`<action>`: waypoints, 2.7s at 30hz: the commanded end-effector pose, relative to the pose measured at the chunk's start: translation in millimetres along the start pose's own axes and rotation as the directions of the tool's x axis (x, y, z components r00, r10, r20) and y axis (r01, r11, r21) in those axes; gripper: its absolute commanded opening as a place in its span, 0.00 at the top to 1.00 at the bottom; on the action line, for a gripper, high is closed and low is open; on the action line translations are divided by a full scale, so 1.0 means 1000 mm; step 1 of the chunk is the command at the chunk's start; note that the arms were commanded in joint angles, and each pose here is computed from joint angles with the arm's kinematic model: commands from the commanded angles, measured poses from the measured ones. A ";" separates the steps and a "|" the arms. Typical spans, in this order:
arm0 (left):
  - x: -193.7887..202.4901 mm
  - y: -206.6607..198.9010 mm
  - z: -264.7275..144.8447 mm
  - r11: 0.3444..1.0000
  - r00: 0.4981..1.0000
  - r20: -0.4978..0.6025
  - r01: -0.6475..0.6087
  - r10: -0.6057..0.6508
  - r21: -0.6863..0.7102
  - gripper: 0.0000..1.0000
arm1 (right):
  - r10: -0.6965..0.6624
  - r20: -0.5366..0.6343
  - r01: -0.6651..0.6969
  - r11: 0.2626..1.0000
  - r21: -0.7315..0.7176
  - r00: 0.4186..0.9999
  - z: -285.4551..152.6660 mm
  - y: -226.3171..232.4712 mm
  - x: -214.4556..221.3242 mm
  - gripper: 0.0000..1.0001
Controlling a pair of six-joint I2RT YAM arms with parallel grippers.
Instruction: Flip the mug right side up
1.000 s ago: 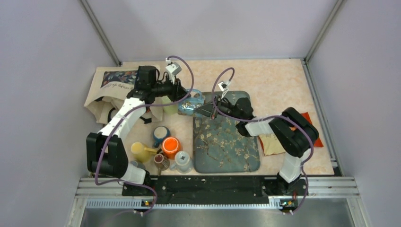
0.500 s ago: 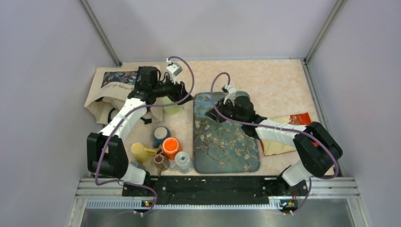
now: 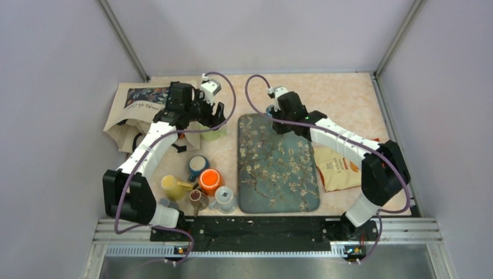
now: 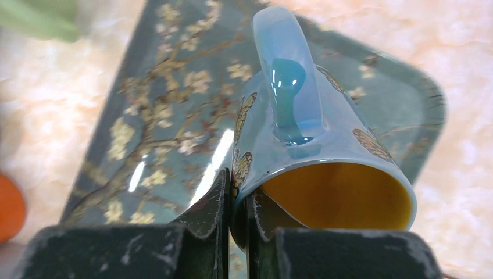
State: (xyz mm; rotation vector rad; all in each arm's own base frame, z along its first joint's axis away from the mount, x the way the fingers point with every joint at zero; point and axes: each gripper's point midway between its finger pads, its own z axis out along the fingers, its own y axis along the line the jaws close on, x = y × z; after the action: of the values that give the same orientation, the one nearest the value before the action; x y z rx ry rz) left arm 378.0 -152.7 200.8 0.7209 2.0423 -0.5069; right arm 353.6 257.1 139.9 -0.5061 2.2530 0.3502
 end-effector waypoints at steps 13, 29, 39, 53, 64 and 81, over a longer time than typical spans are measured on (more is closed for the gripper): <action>0.029 0.008 -0.027 0.976 0.968 -0.138 -0.216 0.211 -0.024 0.24 | 0.022 -0.213 0.002 0.993 0.115 0.977 0.042 -0.082 0.008 1.00; 0.054 -0.004 -0.022 0.969 0.952 -0.181 -0.236 0.245 0.071 0.28 | 0.029 -0.316 0.003 0.995 0.100 0.948 0.029 -0.078 0.034 1.00; 0.054 -0.004 -0.021 0.966 0.949 -0.184 -0.245 0.255 0.079 0.29 | -0.038 -0.353 0.091 0.986 0.136 0.935 0.008 -0.080 0.026 1.00; 0.056 -0.006 -0.023 0.959 0.942 -0.185 -0.266 0.280 0.099 0.29 | -0.077 -0.360 0.114 0.990 0.084 0.930 -0.002 -0.085 0.015 1.00; 0.053 -0.008 -0.021 0.933 0.920 -0.179 -0.323 0.349 0.159 0.26 | -0.083 -0.361 0.100 0.995 0.029 0.929 0.019 -0.079 0.008 0.73; 0.039 0.009 0.030 0.651 0.602 -0.255 -0.663 0.757 0.370 0.04 | -0.115 -0.087 0.115 0.993 -0.007 0.990 -0.043 -0.062 -0.063 0.01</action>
State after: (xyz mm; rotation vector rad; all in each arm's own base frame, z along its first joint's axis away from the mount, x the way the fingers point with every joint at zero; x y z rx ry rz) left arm 375.3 -151.5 157.3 1.5822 1.9243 -0.2340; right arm 391.3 196.8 143.9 -0.7088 2.4966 0.2160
